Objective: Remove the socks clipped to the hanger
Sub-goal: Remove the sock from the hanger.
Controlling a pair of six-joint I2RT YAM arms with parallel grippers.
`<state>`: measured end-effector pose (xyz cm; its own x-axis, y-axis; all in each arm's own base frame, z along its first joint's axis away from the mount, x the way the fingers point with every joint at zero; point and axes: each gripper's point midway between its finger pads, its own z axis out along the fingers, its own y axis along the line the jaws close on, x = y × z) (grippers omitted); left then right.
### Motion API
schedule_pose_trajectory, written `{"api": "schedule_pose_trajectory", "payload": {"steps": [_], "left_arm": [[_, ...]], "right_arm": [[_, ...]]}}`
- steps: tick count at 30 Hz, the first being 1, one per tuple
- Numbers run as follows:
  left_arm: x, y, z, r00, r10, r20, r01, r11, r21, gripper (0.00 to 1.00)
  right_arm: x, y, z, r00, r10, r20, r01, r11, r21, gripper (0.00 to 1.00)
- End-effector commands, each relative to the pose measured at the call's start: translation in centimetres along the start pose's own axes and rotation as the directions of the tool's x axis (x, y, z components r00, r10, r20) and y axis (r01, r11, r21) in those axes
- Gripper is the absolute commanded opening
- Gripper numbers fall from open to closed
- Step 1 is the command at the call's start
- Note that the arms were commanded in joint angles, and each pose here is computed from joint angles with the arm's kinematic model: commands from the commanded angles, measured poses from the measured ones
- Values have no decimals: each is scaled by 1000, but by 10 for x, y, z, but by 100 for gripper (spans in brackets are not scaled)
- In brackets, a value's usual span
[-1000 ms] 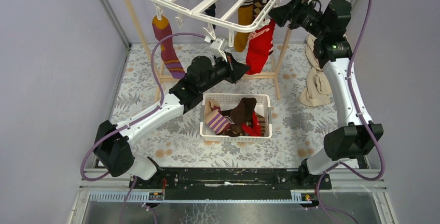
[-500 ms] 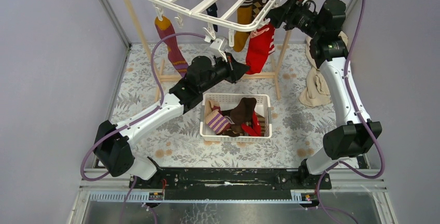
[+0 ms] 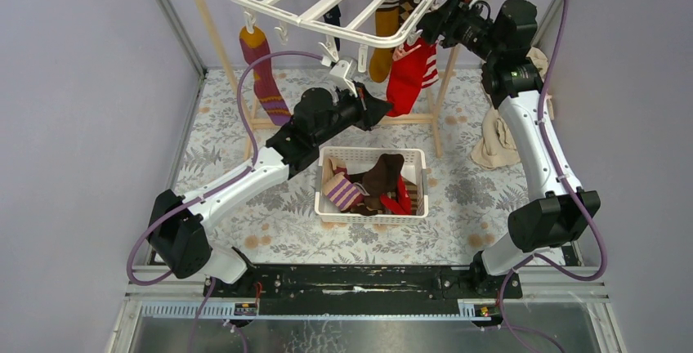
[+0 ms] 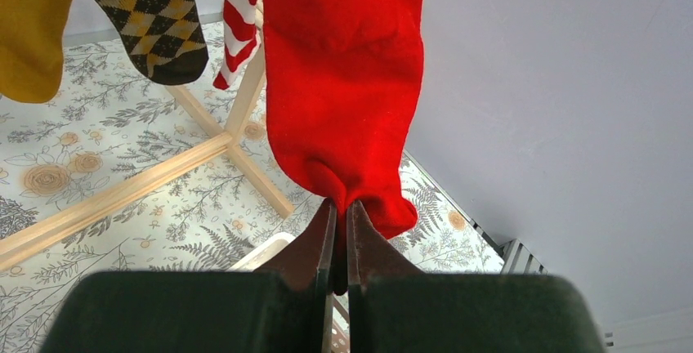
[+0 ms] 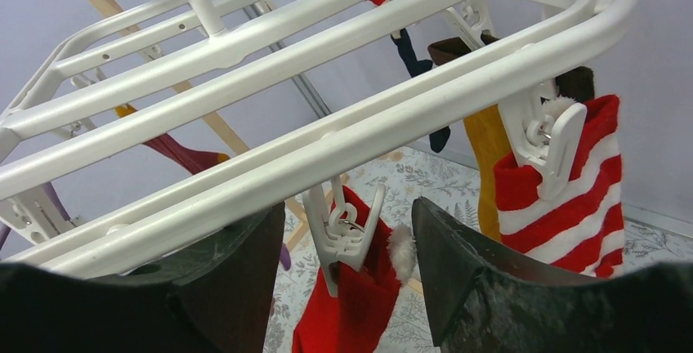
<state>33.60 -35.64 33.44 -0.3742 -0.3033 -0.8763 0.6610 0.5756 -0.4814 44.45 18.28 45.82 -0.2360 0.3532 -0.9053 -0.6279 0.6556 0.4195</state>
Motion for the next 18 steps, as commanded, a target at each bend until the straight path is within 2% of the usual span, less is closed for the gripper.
{"api": "schedule_pose_trajectory", "payload": {"steps": [1,7,14,18], "left_arm": [[-21,-5,-7,998,29,55,-29,1000,9,0],[-19,-3,-9,998,29,53,-29,1000,5,0],[-18,-2,-12,998,26,54,-26,1000,1,0],[-19,-2,-13,998,26,57,-26,1000,2,0]], "right_arm": [[-39,19,-2,988,-85,129,87,996,-11,64],[-43,18,-4,983,-81,163,82,997,5,55],[-41,22,-3,984,-69,166,72,997,-17,32],[-39,25,-4,985,-69,161,74,997,-24,25]]}}
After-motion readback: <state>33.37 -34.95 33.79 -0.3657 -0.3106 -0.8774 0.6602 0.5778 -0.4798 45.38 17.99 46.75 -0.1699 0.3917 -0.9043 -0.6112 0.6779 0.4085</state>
